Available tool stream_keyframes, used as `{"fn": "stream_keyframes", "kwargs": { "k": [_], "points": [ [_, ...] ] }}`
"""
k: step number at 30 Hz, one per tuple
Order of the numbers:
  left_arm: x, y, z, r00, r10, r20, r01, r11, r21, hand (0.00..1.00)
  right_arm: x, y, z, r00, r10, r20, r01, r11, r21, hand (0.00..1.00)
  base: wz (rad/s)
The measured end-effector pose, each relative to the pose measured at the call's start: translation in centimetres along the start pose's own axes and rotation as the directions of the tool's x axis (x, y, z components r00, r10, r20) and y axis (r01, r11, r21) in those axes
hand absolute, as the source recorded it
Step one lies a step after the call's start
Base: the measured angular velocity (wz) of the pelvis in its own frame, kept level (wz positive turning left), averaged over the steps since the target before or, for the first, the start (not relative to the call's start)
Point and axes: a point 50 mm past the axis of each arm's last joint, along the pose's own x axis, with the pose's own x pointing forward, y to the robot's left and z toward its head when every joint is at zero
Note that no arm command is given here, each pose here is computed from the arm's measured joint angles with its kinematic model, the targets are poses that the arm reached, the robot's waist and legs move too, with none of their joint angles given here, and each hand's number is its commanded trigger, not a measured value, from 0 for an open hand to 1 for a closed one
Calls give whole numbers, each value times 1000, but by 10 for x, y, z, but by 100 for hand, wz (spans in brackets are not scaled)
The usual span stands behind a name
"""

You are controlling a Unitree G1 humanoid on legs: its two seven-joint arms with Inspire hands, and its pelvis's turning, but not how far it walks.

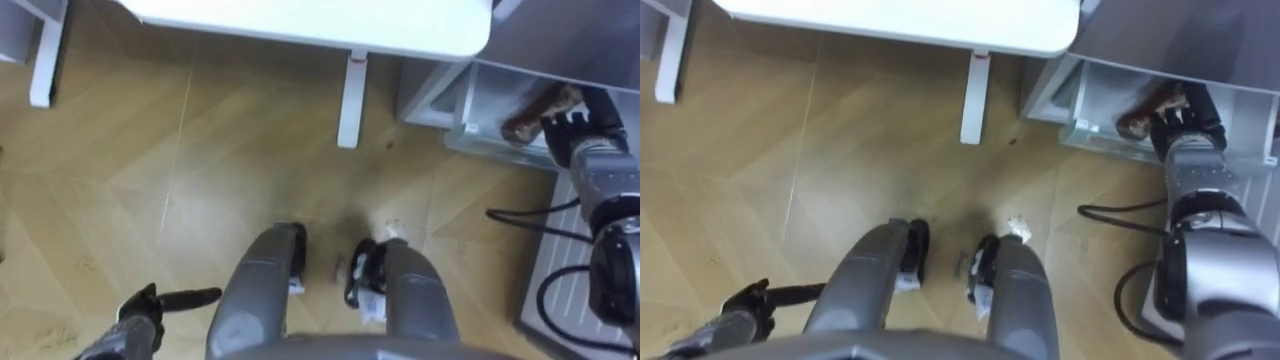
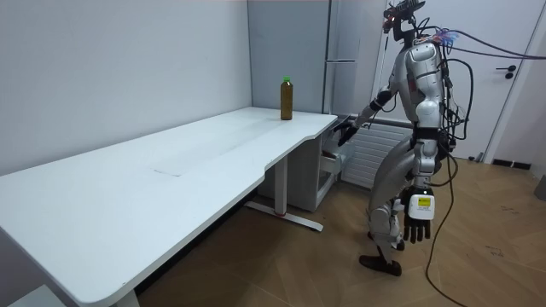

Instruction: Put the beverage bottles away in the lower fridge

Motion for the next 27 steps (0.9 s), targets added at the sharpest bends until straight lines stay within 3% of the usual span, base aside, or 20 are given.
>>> {"fn": "stream_keyframes", "kwargs": {
  "k": [9, 13, 20, 27],
  "points": [
    [-1, 4, -4, 999, -38, -1, 38, 999, -29, 0, -6, -53, 2, 998, -54, -15, 52, 996, -66, 0, 9],
    [-3, 14, -14, 1000, -9, -15, 8, 996, -91, 0, -16, -93, 10, 995, -100, 3, 100, 993, -65, 0, 3],
    [-11, 31, -44, 997, 24, -73, -32, 992, -119, 0, -44, -166, 10, 972, -233, -23, 220, 942, -253, 0, -2],
    [-15, 39, -57, 995, 46, -94, -55, 993, -101, 0, -62, -196, -12, 952, -279, -128, 198, 878, -436, 0, -4]
  ]
}}
